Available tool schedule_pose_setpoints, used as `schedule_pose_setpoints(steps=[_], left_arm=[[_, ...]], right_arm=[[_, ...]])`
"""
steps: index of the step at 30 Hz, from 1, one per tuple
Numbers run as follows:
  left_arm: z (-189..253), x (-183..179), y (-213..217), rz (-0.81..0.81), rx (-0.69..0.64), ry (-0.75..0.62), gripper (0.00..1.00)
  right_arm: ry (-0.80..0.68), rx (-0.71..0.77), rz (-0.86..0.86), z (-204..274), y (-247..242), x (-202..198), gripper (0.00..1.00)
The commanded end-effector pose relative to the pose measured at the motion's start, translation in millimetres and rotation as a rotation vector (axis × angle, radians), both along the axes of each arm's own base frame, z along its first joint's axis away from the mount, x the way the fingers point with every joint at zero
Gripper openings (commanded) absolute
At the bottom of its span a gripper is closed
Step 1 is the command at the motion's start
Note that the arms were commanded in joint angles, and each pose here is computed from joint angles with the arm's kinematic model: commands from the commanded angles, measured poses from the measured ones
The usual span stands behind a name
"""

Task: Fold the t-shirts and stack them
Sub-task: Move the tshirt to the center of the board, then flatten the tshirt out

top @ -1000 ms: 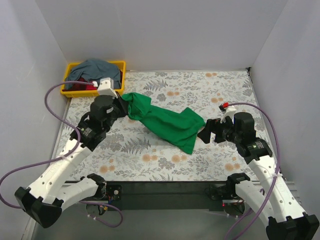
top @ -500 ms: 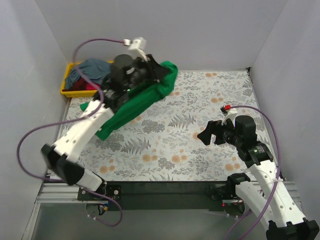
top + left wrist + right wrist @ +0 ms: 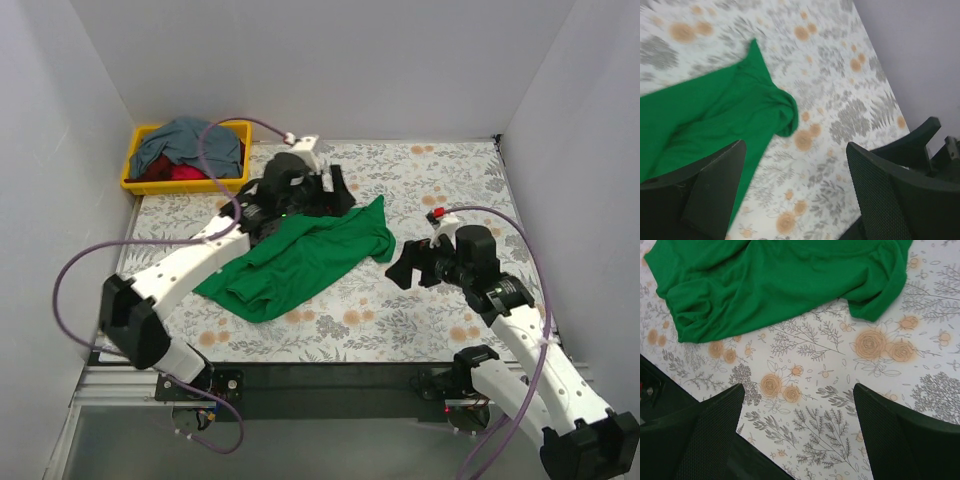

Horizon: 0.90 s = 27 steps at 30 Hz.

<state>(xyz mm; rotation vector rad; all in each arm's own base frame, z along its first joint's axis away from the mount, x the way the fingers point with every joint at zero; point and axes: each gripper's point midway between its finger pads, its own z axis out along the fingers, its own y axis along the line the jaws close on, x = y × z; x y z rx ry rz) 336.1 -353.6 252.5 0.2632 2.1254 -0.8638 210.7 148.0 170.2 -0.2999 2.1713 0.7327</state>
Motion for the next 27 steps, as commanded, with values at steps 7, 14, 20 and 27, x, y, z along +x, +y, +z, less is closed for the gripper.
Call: schedule_pose_setpoints(steps=[7,14,20,27], left_arm=[[-62,0,255,0.609,0.160,0.047,0.81],[-136,-38,286,0.677,0.232,0.169,0.70],[-141,-37,289,0.689,0.249,0.186,0.66],[-139,-38,288,0.682,0.241,0.180,0.66]], right_arm=[[0.028,-0.137,0.139,-30,84,25,0.92],[0.064,-0.309,0.078,-67,111,85,0.76],[0.110,-0.420,-0.055,-108,84,143,0.63],[0.176,-0.407,-0.130,-134,36,203,0.61]])
